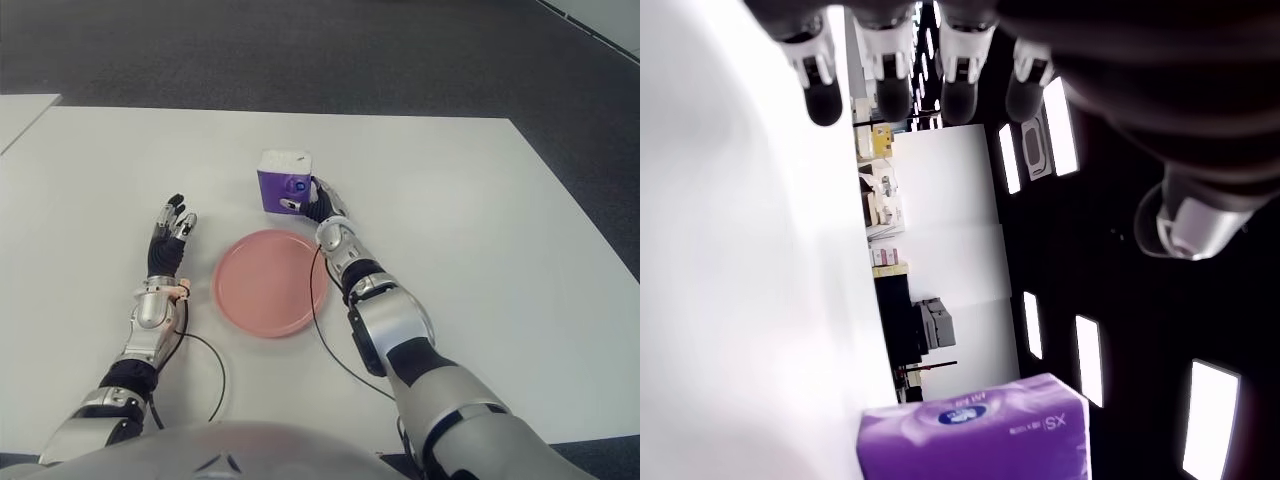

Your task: Put the tissue paper into the plate.

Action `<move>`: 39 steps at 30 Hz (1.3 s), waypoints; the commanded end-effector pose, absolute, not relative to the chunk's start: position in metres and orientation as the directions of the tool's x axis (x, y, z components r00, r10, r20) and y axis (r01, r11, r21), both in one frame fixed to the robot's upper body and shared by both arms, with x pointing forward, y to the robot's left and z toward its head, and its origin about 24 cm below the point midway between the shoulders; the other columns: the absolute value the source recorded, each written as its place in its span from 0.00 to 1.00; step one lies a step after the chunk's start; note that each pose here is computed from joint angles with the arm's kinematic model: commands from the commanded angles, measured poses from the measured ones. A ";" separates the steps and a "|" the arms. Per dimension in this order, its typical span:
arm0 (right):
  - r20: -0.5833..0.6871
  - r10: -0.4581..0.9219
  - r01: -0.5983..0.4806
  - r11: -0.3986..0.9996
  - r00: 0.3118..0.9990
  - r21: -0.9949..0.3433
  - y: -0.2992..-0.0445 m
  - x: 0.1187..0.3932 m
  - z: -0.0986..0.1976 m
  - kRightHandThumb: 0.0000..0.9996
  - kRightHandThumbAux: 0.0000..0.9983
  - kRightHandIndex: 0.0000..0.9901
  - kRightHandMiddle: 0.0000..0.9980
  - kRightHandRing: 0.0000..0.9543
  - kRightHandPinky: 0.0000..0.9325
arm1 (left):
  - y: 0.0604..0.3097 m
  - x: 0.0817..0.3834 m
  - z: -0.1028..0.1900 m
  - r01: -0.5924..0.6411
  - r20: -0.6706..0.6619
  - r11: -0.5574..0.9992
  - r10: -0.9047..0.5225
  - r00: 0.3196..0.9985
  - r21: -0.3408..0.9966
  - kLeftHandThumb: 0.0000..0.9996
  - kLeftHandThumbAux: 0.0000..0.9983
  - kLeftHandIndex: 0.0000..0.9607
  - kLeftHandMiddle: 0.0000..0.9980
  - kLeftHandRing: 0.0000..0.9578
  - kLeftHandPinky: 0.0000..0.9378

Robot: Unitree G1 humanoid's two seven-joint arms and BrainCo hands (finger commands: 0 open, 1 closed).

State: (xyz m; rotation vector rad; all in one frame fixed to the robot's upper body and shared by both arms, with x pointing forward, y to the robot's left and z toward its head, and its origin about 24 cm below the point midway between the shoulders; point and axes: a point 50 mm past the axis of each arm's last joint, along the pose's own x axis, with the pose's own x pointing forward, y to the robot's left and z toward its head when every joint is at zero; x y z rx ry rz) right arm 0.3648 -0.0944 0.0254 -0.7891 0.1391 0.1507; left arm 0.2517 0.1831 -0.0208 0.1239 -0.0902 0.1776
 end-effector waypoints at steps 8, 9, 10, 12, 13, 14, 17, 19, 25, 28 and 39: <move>-0.245 0.092 -0.235 0.716 0.965 -0.657 -0.086 0.360 0.017 0.24 0.42 0.00 0.00 0.00 0.00 | 0.185 0.227 -0.049 -0.173 -0.015 0.976 0.176 0.984 0.131 0.00 0.40 0.00 0.00 0.00 0.00; -0.246 0.093 -0.237 0.715 0.965 -0.658 -0.086 0.360 0.017 0.24 0.42 0.00 0.00 0.00 0.00 | 0.185 0.227 -0.049 -0.173 -0.016 0.976 0.177 0.984 0.133 0.00 0.40 0.00 0.00 0.00 0.00; -0.247 0.094 -0.238 0.715 0.964 -0.658 -0.085 0.360 0.017 0.23 0.42 0.00 0.00 0.00 0.00 | 0.185 0.226 -0.050 -0.174 -0.016 0.976 0.177 0.984 0.134 0.00 0.40 0.00 0.00 0.00 0.00; -0.251 0.096 -0.242 0.714 0.963 -0.657 -0.085 0.359 0.016 0.23 0.42 0.00 0.00 0.00 0.00 | 0.184 0.226 -0.050 -0.173 -0.019 0.976 0.177 0.984 0.135 0.00 0.40 0.00 0.00 0.00 0.00; -0.255 0.098 -0.246 0.714 0.962 -0.656 -0.084 0.359 0.016 0.23 0.42 0.00 0.00 0.00 0.00 | 0.184 0.225 -0.050 -0.173 -0.018 0.976 0.177 0.984 0.135 0.00 0.39 0.00 0.00 0.00 0.00; -0.257 0.100 -0.249 0.714 0.961 -0.654 -0.084 0.359 0.016 0.23 0.42 0.00 0.00 0.00 0.00 | 0.184 0.225 -0.050 -0.173 -0.017 0.976 0.177 0.984 0.135 0.00 0.39 0.00 0.00 0.00 0.00; -0.267 0.103 -0.257 0.715 0.958 -0.650 -0.082 0.358 0.015 0.23 0.41 0.00 0.00 0.00 0.00 | 0.183 0.225 -0.050 -0.175 -0.012 0.975 0.178 0.984 0.134 0.00 0.39 0.00 0.00 0.00 0.00; -0.273 0.103 -0.262 0.717 0.956 -0.647 -0.082 0.358 0.014 0.23 0.41 0.00 0.00 0.00 0.00 | 0.183 0.224 -0.050 -0.179 -0.011 0.975 0.182 0.983 0.133 0.00 0.39 0.00 0.00 0.00 0.00; -0.290 0.099 -0.269 0.723 0.952 -0.637 -0.082 0.357 0.012 0.25 0.41 0.00 0.00 0.00 0.00 | 0.183 0.223 -0.052 -0.196 -0.015 0.971 0.200 0.980 0.137 0.00 0.39 0.00 0.00 0.00 0.00; -0.293 0.098 -0.271 0.724 0.951 -0.635 -0.082 0.357 0.012 0.24 0.40 0.00 0.00 0.00 0.00 | 0.182 0.222 -0.052 -0.199 -0.016 0.970 0.204 0.979 0.141 0.00 0.39 0.00 0.00 0.00 0.00; -0.309 0.101 -0.283 0.725 0.946 -0.628 -0.081 0.356 0.010 0.28 0.40 0.00 0.00 0.00 0.00 | 0.184 0.224 -0.054 -0.203 -0.053 0.968 0.213 0.976 0.145 0.00 0.37 0.00 0.00 0.00 0.00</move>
